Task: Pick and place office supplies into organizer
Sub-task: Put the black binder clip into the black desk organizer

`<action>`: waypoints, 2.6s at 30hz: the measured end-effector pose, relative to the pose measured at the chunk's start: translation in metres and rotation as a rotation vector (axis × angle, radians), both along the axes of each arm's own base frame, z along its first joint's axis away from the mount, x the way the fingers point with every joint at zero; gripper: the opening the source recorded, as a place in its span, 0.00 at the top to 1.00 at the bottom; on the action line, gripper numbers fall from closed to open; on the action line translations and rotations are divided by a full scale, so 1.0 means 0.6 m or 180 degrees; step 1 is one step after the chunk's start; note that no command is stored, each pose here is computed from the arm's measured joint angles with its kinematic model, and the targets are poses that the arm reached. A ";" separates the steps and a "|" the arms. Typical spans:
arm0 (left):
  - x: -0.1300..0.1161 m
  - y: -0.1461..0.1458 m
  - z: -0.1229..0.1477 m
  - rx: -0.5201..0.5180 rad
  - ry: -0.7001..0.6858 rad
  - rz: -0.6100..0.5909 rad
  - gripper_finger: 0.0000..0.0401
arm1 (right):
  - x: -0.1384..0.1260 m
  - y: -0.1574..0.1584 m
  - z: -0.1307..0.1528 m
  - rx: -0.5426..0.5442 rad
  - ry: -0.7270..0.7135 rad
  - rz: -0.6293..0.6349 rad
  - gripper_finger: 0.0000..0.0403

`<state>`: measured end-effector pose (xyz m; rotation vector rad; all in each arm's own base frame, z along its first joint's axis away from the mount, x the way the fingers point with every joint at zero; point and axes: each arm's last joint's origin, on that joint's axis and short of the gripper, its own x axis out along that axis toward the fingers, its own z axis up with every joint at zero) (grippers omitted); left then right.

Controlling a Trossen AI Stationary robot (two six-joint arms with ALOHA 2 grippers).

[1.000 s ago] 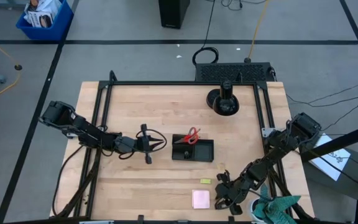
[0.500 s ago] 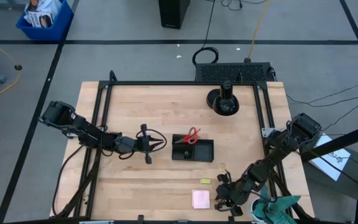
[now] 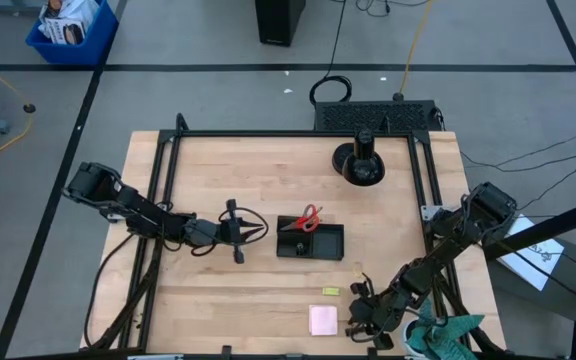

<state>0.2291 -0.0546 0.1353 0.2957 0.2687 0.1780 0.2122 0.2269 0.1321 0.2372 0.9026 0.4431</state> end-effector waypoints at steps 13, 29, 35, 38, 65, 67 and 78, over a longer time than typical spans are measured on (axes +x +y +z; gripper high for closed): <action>0.000 0.000 -0.001 -0.0021 0.0012 0.0008 0.92 | 0.007 0.005 -0.039 -0.0014 0.0190 -0.0021 0.71; -0.001 0.000 -0.002 -0.0026 0.0036 0.0011 0.92 | 0.014 0.000 -0.034 0.0074 0.0168 0.0087 0.90; -0.001 0.000 -0.002 -0.0027 0.0036 0.0013 0.92 | 0.019 -0.001 -0.031 0.0068 0.0080 0.0162 0.96; -0.001 0.000 -0.002 -0.0033 0.0034 0.0014 0.92 | 0.024 -0.007 -0.026 0.0033 0.0018 0.0186 0.98; 0.000 0.005 -0.002 -0.0026 0.0030 0.0056 0.92 | 0.109 -0.159 0.103 -0.1658 -0.1773 -0.0895 1.00; 0.001 0.008 -0.002 -0.0029 0.0029 0.0085 0.92 | 0.120 -0.169 0.097 -0.1667 -0.1772 -0.0986 1.00; 0.004 0.022 -0.002 -0.0160 -0.0001 0.0232 0.92 | 0.185 -0.166 0.024 -0.2530 -0.1604 -0.1047 1.00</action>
